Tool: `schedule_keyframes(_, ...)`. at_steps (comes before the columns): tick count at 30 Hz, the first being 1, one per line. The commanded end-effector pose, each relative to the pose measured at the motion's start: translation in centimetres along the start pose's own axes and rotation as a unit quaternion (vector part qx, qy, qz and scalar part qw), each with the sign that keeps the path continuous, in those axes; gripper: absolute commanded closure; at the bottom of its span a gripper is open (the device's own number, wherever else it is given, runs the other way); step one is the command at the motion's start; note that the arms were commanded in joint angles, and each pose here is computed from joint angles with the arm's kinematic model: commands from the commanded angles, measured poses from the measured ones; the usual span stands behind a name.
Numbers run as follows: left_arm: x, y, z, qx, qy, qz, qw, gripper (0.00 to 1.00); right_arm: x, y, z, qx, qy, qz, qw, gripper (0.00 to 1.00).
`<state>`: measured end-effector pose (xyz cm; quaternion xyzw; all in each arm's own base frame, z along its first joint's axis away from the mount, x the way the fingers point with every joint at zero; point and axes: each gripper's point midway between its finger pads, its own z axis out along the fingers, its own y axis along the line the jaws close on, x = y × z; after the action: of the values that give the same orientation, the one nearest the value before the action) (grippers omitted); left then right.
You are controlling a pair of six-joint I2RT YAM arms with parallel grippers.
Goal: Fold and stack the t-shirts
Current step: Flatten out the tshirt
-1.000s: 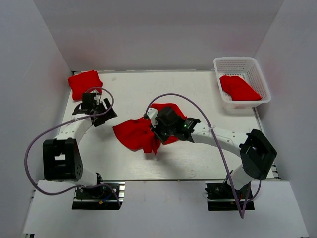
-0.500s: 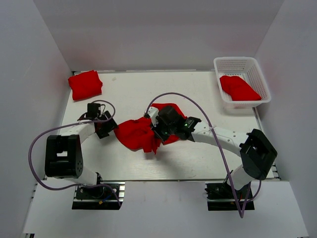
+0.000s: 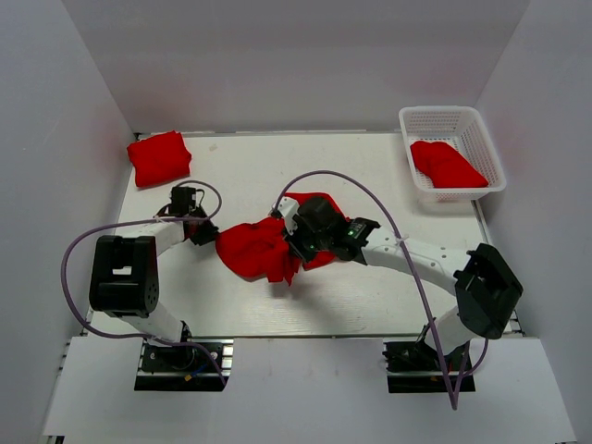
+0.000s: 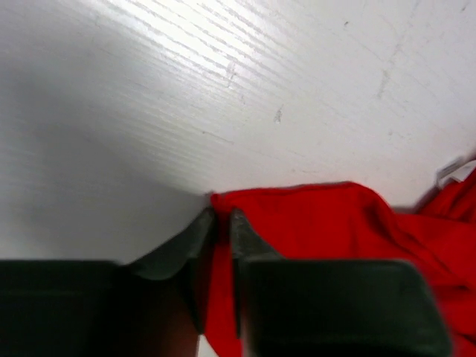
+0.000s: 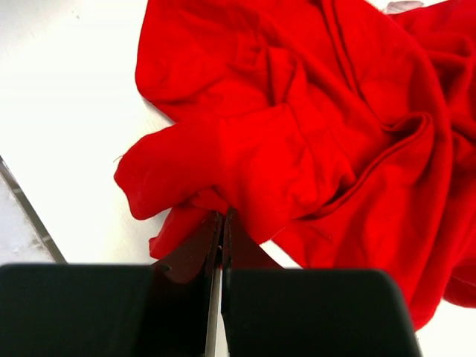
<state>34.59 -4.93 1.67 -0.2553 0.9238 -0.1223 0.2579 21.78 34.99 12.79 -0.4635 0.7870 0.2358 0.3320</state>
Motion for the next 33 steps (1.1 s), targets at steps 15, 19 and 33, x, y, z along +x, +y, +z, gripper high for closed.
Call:
schedule_keyframes(15, -9.4, -6.9, -7.8, 0.089, -0.101, 0.079, 0.988, 1.0, -9.3, -8.2, -9.2, 0.187, -0.12, 0.113, 0.968, 1.0)
schedule_keyframes(19, -17.1, -12.1, -14.0, 0.137, -0.194, 0.106, 0.965, 1.0, -13.5, -13.0, -15.8, 0.291, -0.176, 0.096, 0.935, 1.0)
schedule_keyframes(33, -32.7, -22.0, -41.1, 0.232, -0.49, 0.139, 0.829, 1.0, -27.1, -14.8, -42.9, 0.464, -0.407, -0.018, 0.787, 1.0)
